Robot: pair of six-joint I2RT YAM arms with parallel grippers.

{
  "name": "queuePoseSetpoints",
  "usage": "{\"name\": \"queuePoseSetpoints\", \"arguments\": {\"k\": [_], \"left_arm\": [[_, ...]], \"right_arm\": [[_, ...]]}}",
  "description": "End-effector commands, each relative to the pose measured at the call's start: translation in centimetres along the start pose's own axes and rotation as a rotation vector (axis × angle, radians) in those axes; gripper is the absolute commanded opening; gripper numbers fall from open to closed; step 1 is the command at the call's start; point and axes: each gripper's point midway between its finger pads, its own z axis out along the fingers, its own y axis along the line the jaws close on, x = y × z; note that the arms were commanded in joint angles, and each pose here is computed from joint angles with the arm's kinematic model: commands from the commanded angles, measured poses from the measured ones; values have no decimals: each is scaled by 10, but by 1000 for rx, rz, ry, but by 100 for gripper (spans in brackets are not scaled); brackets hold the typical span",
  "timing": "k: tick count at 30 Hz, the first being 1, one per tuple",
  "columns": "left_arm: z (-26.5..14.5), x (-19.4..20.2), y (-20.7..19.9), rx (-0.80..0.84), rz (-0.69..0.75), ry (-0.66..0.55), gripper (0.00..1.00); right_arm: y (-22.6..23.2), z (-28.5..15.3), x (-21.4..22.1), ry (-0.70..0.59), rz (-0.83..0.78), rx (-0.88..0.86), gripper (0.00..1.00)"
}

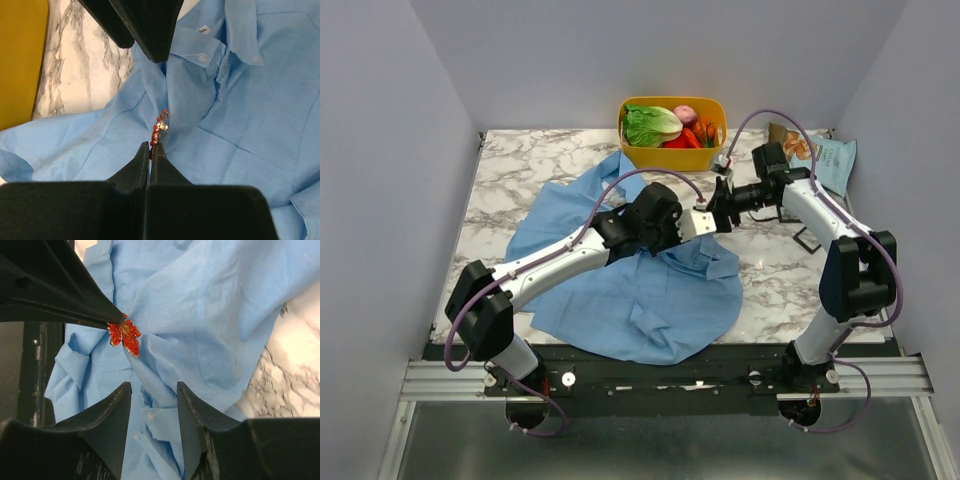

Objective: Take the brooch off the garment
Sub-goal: Remove the brooch from the clothes.

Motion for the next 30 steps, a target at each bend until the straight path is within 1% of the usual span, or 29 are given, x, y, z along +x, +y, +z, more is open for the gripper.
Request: {"name": "queuePoseSetpoints", "arguments": {"k": [1,6,7,9,11,12,14,15,18,22,30], "left_arm": [[-10,-10,-6,67,-26,-6,0],[-14,-17,-3,86,-50,-13,0],[-14,-17,-3,87,-53,-14,0],[-15,-20,-3,92,-63,-22,0],[-15,-21,-3,99,-69,-27,0],[-16,-23,-4,109,-76,-32,0],[-16,-23,-5,116,-81,-31,0],[-16,-24,-6,123,-86,-32,0],[-15,-24,-7,133,-94,-31,0],[-13,-24,-9,140,-106,-29,0],[-14,-27,-6,142,-123,-35,0]], "right_arm": [[8,7,-10,-25,-176,-9,48],[15,16,-8,-35,-254,-19,44],[17,19,-2,-32,-245,-24,43],[19,21,-6,-49,-283,-19,42],[22,23,-5,-63,-276,-24,42],[22,24,-8,-78,-298,-23,42],[26,26,-8,-90,-285,-33,42],[26,27,-13,-101,-310,-29,42],[27,32,-13,-109,-320,-19,42],[28,35,-15,-115,-318,-12,39],[31,39,-13,-106,-313,-25,38]]}}
